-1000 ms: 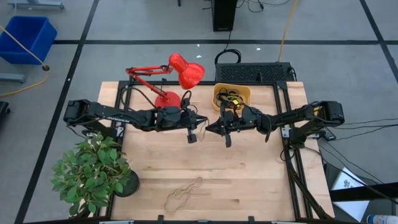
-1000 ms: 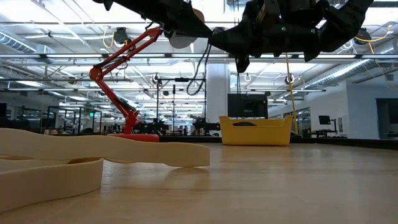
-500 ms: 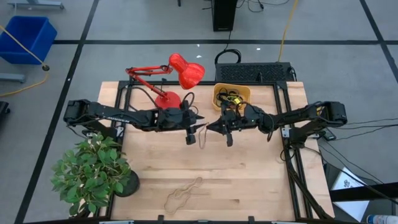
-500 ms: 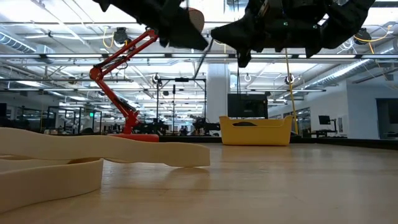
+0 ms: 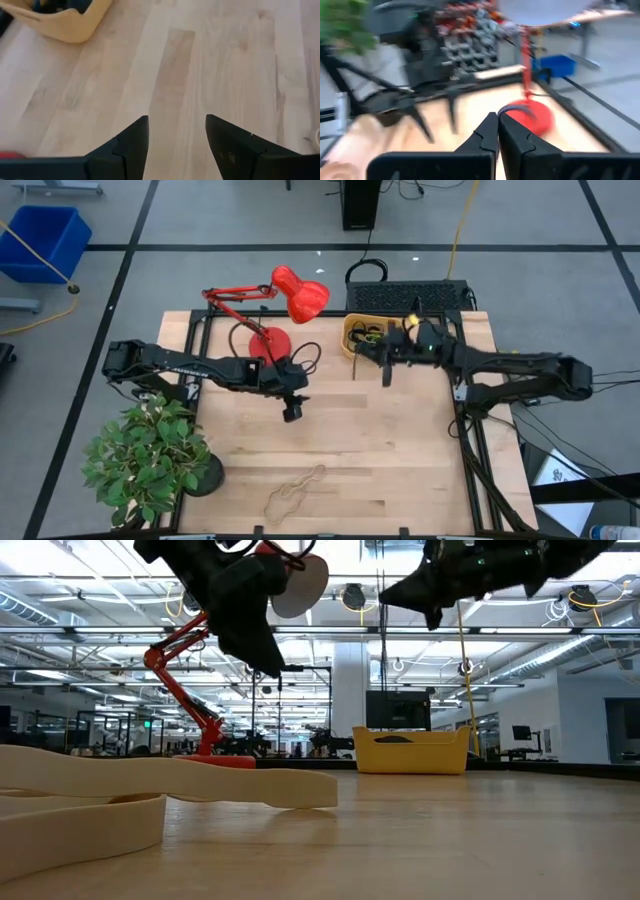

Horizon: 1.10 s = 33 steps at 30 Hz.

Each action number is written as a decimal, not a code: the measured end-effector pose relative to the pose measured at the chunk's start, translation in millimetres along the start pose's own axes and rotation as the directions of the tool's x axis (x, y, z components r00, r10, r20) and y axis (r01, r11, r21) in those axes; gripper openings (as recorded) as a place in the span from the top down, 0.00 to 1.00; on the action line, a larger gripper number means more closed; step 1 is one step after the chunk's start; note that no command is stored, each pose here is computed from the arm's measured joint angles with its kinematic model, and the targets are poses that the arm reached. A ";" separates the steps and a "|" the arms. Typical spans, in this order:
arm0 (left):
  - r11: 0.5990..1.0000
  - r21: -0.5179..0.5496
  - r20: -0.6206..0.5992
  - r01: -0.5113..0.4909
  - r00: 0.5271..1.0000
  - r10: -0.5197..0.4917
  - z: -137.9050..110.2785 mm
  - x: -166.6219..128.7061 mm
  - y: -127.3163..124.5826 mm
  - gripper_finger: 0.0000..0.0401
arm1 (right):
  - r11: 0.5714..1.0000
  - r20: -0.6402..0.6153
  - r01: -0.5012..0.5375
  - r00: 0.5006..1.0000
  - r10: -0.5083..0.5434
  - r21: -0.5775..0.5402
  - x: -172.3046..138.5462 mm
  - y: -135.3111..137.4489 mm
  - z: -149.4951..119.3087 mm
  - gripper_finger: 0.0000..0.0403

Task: Pick and place rubber bands into bin
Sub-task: Put the purple rubber band into the yellow container

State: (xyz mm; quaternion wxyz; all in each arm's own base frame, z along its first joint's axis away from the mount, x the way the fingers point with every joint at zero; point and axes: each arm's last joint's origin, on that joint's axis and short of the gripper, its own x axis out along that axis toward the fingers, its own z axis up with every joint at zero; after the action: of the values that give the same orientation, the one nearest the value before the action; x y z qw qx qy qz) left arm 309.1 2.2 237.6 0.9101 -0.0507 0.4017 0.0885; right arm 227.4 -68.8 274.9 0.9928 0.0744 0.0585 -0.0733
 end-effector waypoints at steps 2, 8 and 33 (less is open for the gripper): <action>1.000 -0.015 -0.007 -0.001 1.000 0.001 -0.7 0.0 0.2 0.49 | 0.997 -0.040 0.072 0.997 -0.072 0.004 -4.7 -6.7 14.5 1.00; 1.000 -0.021 0.013 -0.007 1.000 0.007 1.3 0.1 0.7 0.49 | 0.970 -0.214 0.240 0.946 -0.242 -0.033 -10.0 -26.0 56.8 1.00; 1.000 -0.030 0.020 -0.007 1.000 0.007 2.0 0.1 0.9 0.50 | 0.872 -0.693 0.453 0.570 -0.441 -0.183 18.8 -104.0 -53.0 1.00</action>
State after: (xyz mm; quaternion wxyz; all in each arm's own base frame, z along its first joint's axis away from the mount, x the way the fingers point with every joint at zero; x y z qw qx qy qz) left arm 310.4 3.4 238.9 0.9128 -0.0620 0.3914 0.0982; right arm 224.2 -164.8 206.0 0.8377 0.0873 0.4564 -0.2870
